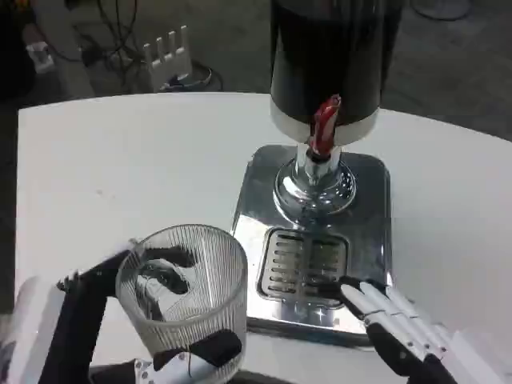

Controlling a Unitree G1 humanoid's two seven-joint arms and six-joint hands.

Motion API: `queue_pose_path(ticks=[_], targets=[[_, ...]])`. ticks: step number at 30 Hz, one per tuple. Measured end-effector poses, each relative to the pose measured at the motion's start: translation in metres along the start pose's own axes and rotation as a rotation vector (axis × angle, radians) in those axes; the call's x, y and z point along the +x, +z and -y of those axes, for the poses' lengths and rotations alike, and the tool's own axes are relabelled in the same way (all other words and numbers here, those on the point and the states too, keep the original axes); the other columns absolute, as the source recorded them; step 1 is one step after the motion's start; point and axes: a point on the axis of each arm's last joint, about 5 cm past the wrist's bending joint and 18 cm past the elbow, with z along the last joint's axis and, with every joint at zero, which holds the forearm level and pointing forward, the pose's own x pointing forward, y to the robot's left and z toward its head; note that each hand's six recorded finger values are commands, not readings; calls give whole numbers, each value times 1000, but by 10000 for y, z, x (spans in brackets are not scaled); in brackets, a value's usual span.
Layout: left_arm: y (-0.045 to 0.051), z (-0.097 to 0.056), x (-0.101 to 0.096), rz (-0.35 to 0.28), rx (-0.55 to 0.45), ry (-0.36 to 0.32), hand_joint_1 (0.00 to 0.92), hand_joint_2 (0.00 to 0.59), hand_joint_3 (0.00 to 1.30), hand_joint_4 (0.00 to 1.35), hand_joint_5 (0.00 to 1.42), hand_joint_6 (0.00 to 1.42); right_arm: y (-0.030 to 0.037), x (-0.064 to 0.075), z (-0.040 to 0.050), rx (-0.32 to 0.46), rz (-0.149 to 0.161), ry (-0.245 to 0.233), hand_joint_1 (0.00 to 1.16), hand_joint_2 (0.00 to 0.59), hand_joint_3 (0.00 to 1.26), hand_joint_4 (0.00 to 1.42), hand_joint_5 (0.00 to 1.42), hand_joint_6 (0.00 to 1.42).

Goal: Grasp the cup under the faucet to collect the drink, then remove the cup.

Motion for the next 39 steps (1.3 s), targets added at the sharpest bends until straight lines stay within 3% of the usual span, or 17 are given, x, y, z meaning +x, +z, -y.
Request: queue_pose_path(ticks=[16,20,26,32,39], targets=[[-4,-17,-20,7,-2,24,474,76,853,899,943,799,30,-28,-35,24,-10,7,356,475,95,42,0,0],[-61,-37,-42,-13,-5,39,474,78,845,899,953,802,42,-44,-56,31,-22,14,356,475,100,48,0,0],[-141,-36,-62,-38,-1,36,474,78,838,899,955,806,52,-40,-66,36,-17,15,356,475,103,51,0,0],[-211,-50,65,8,15,41,489,79,834,887,979,840,48,-33,-62,33,-13,12,356,476,104,52,0,0],[-394,-49,318,33,30,33,493,75,834,899,985,861,36,-54,-51,28,-31,2,356,476,104,52,0,0]])
